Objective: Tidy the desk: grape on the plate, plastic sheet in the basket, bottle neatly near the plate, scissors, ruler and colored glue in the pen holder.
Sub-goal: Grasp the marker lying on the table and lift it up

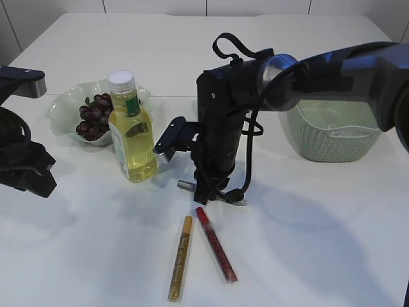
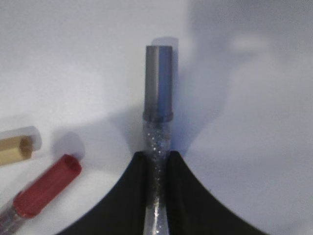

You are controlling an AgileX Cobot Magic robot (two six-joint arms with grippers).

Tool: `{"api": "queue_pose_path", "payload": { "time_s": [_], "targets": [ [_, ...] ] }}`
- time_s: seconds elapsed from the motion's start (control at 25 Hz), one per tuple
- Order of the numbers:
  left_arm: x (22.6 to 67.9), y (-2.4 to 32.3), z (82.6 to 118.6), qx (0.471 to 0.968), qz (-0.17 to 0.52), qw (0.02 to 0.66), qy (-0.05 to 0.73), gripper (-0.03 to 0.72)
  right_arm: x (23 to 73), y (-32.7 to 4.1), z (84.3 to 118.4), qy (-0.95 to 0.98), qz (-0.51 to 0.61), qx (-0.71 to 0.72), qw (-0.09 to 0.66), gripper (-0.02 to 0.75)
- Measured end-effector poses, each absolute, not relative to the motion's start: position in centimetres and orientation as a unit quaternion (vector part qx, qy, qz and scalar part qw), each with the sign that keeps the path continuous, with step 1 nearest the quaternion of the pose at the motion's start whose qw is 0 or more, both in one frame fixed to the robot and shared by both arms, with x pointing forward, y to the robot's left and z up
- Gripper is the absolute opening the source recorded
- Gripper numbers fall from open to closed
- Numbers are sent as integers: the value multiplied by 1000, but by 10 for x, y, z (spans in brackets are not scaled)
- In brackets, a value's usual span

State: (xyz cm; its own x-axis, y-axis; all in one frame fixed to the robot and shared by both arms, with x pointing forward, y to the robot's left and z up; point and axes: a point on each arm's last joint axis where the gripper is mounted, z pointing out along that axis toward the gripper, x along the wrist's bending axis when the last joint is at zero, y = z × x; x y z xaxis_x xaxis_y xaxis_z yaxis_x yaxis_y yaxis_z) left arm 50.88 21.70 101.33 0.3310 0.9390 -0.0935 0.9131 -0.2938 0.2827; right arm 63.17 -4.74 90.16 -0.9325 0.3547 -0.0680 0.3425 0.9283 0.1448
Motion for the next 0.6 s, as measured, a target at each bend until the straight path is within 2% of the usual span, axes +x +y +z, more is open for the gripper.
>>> {"api": "queue_pose_path", "payload": {
  "time_s": [0.32,0.6],
  "targets": [
    [509,217,1013,803,46,144,577,298,635,-53,902,974,87,207,28,100],
    [509,217,1013,803,46,144,577,298,646,-82,928,948,141,284,-22,99]
  ]
}}
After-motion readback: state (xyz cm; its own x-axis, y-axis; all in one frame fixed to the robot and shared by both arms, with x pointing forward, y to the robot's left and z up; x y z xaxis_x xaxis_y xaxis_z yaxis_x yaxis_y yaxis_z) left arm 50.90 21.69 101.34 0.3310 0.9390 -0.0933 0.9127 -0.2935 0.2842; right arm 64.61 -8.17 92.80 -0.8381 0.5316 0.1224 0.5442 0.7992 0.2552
